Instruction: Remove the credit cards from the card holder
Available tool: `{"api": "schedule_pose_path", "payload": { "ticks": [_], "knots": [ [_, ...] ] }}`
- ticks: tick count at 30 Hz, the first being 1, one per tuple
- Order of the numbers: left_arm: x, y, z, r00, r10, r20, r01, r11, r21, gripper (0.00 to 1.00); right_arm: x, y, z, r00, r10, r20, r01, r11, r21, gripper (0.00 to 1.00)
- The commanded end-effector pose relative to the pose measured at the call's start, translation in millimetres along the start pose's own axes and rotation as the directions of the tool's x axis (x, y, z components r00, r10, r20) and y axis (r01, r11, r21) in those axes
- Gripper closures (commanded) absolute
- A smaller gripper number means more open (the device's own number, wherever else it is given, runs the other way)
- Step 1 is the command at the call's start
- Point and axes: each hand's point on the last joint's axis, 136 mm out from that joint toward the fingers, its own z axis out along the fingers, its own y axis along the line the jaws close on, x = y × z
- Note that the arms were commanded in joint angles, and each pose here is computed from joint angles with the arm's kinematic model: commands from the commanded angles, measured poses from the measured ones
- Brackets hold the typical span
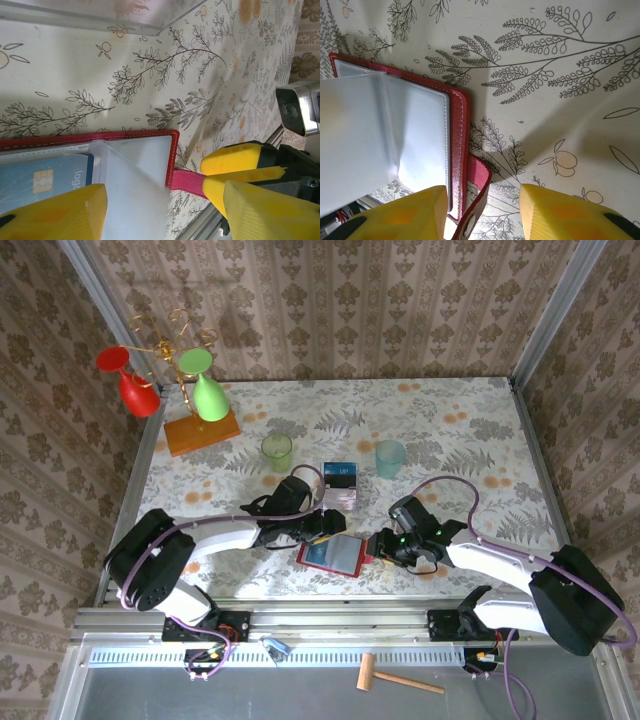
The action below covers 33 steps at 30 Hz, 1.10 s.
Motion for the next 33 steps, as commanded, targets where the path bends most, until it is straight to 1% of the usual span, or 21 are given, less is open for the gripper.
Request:
{"api": "schedule_pose_path", "payload": {
  "ticks": [1,6,10,15,18,20,28,30,33],
  "knots": [
    [-3,-5,-5,1.000,0.024,0.009,-0.024,1.000,0.008,0.35,-5,6,-1,1.000,-0.005,0.006,0.005,1.000,-0.010,0.62],
    [-4,-27,5,1.000,0.025,-0.012,-0.023,0.994,0.104,0.37,-6,5,-3,1.000,-0.011,0.013,0.011,1.000,-0.004,0.70],
    [7,-37,13,0.998,0.049,-0.044,-0.044,0.992,0.116,0.37,-7,6,-3,1.000,-0.013,0.016,0.014,1.000,-0.005,0.81],
    [19,-24,23,0.997,0.021,-0.078,-0.014,0.996,0.090,0.38,-11,9,-3,0.999,-0.025,0.024,0.025,1.000,-0.003,0.92],
    [22,-20,29,0.995,0.002,-0.100,0.007,0.995,0.096,0.38,-13,8,-4,0.999,-0.028,0.032,0.028,1.000,0.006,0.96],
    [23,-19,33,0.994,-0.003,-0.106,0.014,0.995,0.102,0.38,-15,8,-4,0.999,-0.030,0.037,0.030,1.000,0.006,0.97],
    [20,-16,42,0.995,-0.026,-0.101,0.037,0.993,0.108,0.39,-23,10,-5,0.998,-0.039,0.045,0.039,0.999,0.013,0.98],
    [17,-17,39,0.996,-0.036,-0.082,0.045,0.992,0.117,0.40,-26,10,-5,0.998,-0.044,0.039,0.043,0.999,0.017,0.98],
    [6,-27,29,0.999,-0.033,-0.027,0.037,0.986,0.164,0.40,-31,11,-4,0.998,-0.053,0.034,0.053,0.998,0.018,0.98]
  ]
}}
